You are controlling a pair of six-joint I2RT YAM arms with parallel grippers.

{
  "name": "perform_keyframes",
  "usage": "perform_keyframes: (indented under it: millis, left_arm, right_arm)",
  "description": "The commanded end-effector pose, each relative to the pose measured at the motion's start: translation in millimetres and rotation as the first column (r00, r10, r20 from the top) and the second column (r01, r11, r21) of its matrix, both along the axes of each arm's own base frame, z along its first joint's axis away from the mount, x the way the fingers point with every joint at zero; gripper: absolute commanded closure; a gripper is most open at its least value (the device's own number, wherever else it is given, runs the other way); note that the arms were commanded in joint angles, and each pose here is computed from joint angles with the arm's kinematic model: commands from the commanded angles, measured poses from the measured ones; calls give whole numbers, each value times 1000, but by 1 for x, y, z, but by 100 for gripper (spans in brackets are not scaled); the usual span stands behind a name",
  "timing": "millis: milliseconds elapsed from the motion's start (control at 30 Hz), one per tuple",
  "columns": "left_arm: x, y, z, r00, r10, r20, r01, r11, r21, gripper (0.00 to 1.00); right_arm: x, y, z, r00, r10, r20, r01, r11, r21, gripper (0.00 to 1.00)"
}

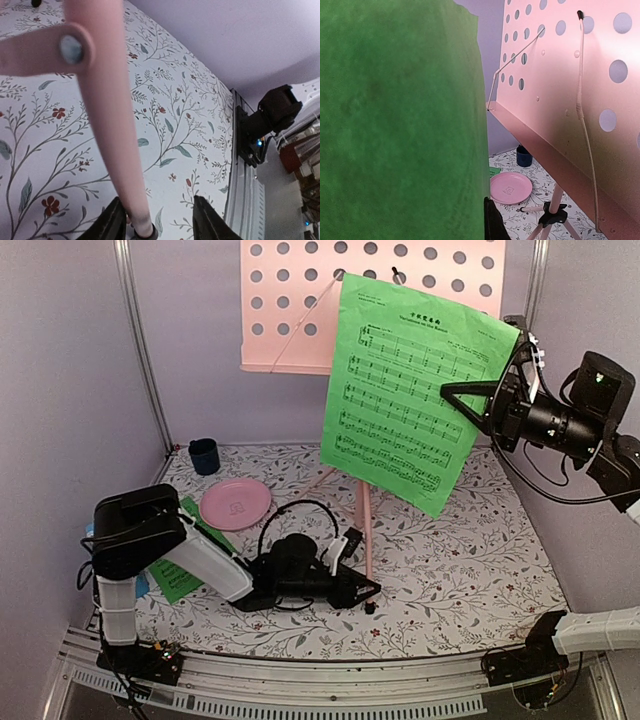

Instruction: Set up the instrument practice props

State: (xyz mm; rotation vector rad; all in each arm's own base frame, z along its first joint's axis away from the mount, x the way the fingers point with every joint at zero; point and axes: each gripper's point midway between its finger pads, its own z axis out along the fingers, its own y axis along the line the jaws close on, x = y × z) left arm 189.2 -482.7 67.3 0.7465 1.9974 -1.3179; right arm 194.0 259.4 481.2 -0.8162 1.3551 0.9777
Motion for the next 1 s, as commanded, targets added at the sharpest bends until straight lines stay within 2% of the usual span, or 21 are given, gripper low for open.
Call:
perform_keyframes:
  millis: [0, 33, 67, 100, 167, 233, 333, 433, 633, 800, 900, 967]
  left_arm:
    - [-6, 20, 52, 992, 35, 121, -31, 999, -38, 45]
    - [-6, 26, 61, 986, 43, 160, -39, 999, -26, 38]
    - [-4, 33, 69, 978, 56, 202, -56, 998, -4, 26]
    - [-5, 38, 78, 969, 50, 241, -57, 998, 21, 21]
    - [0, 51, 97, 946, 68, 318, -92, 994, 62, 19]
    - [1, 67, 117, 920, 84, 382, -121, 990, 73, 20]
    - [4, 92, 159, 860, 143, 490, -178, 984, 26, 21]
    - [8, 112, 213, 778, 205, 594, -228, 973, -37, 23]
    - [26, 135, 315, 607, 274, 746, -349, 935, -59, 28]
    - [39, 161, 383, 443, 374, 815, -471, 870, -143, 38]
    - [49, 179, 415, 337, 415, 845, -558, 811, -176, 42]
    - [53, 187, 435, 289, 430, 855, -577, 791, -203, 44]
  right_arm:
    - [-9, -4, 17, 999, 22, -24, -22, 999, 33, 100]
    - [-10, -5, 22, 1000, 20, -21, -20, 999, 39, 100]
    - [-10, -6, 26, 1000, 15, -24, -14, 999, 44, 100]
    - [-10, -6, 30, 1000, 10, -28, -9, 999, 46, 100]
    - [-6, -7, 37, 999, -8, -37, 10, 999, 44, 100]
    - [-1, -9, 45, 999, -36, -38, 38, 998, 53, 100]
    - [8, -16, 62, 994, -105, -33, 107, 991, 75, 100]
    - [19, -23, 81, 984, -176, -30, 178, 979, 101, 100]
    - [32, -37, 121, 958, -286, -16, 285, 947, 150, 100]
    - [47, -38, 129, 938, -346, -21, 346, 929, 133, 100]
    - [52, -40, 132, 928, -372, -22, 371, 917, 144, 100]
    - [53, -41, 135, 926, -378, -17, 376, 914, 153, 100]
